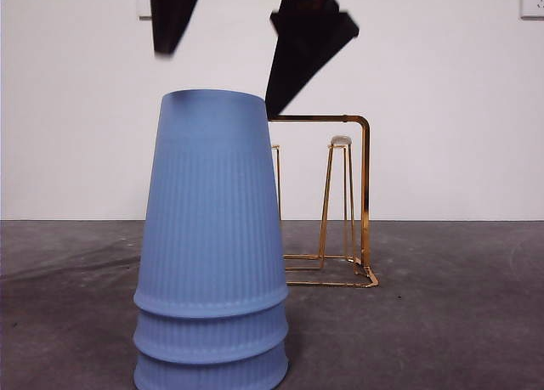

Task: Pick the top cup and place it on cupholder, pick up the mid cup and place it on cupholder, last pick the bottom cup and place it on cupholder.

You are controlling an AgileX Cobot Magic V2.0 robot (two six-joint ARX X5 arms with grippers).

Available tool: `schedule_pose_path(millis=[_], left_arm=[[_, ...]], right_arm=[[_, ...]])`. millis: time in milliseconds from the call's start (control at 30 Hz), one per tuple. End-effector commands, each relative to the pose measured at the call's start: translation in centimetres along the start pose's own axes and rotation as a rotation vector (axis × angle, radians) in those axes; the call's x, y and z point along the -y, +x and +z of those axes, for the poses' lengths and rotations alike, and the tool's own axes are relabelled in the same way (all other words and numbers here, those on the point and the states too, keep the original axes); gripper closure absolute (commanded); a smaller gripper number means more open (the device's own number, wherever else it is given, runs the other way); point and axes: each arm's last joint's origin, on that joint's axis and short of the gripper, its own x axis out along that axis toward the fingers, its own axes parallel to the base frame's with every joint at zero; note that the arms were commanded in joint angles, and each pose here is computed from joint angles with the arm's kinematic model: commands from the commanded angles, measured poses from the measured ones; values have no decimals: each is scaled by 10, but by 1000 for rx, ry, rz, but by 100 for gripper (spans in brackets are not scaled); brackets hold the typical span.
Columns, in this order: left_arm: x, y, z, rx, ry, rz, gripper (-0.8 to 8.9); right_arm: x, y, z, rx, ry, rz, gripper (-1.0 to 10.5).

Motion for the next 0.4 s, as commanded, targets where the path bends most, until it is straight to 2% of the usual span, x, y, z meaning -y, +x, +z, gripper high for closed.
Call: schedule_pose_path(millis=[33,167,400], left_arm=[[2,-4,4,23,16,-1,284],[3,-5,3,25,16,-4,284],[6,-6,2,23,27,-21,284]], right_arm=[[-5,8,7,-12,2,-3,342],[-6,14,9,-26,4,-1,362],[-6,18,12,-19,3,3,532]])
